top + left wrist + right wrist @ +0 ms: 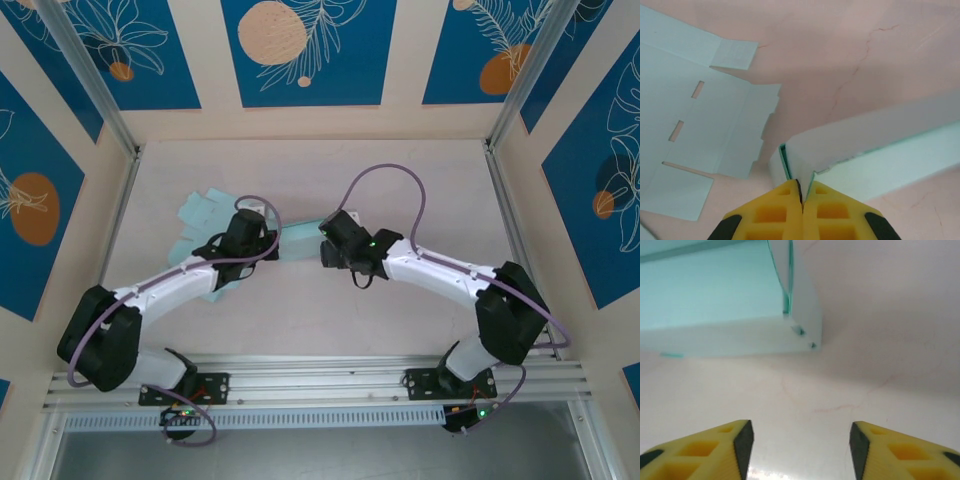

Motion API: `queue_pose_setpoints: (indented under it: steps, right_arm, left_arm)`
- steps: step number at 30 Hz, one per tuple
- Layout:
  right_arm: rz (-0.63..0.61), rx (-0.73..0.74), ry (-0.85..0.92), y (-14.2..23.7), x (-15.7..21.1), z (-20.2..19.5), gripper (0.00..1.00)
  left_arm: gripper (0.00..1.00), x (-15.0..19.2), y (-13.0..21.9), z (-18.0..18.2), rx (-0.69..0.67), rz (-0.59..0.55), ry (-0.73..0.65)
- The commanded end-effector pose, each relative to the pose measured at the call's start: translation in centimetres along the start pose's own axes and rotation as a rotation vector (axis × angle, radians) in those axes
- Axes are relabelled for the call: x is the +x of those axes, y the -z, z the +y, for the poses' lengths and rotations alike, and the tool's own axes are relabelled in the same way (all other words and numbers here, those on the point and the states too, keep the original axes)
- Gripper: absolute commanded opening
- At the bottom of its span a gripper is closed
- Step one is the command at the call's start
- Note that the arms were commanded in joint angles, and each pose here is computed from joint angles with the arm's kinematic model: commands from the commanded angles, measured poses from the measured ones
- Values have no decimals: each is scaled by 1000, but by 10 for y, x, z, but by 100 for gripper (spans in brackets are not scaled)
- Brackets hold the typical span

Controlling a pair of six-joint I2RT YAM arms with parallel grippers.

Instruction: Fold the paper box

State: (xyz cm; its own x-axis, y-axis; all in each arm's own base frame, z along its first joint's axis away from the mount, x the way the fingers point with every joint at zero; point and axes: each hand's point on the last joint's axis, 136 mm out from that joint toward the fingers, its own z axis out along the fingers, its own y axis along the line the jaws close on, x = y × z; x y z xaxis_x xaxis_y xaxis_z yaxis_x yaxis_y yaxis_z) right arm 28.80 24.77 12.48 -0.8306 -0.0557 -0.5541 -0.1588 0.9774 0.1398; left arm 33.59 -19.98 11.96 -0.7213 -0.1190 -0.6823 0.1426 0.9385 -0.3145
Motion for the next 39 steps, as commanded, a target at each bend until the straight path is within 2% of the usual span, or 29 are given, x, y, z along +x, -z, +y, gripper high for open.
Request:
queue_pose_setpoints:
  steps: [1, 6, 10, 14, 20, 25, 29, 32, 39]
  right_arm:
    - [-2, -80, -46, 31, -12, 9, 63]
    - [-46, -159, -220, 34, -37, 1, 66]
    - [-64, -197, -338, 23, -66, -11, 68]
    - [-76, -258, -377, 14, -92, -10, 72]
    - [-51, -303, -405, 2, -108, -8, 78]
    - [13, -303, -431, -18, -98, -9, 78]
    - [71, -269, -451, -38, -74, -11, 78]
    - [105, -264, -472, -47, -55, -13, 73]
    - [95, -205, -477, -57, -22, -14, 72]
  left_arm:
    - [0, 64, -10, 36, -135, 197, -21]
    - [0, 61, -12, 32, -129, 189, -29]
    - [0, 60, -15, 29, -133, 188, -53]
    - [0, 55, -17, 27, -163, 174, -86]
    - [0, 43, -17, 24, -231, 145, -136]
    - [0, 36, -18, 19, -256, 116, -162]
    - [0, 37, -22, 17, -268, 114, -166]
    - [0, 38, -24, 15, -268, 114, -166]
    - [0, 43, -26, 14, -273, 122, -159]
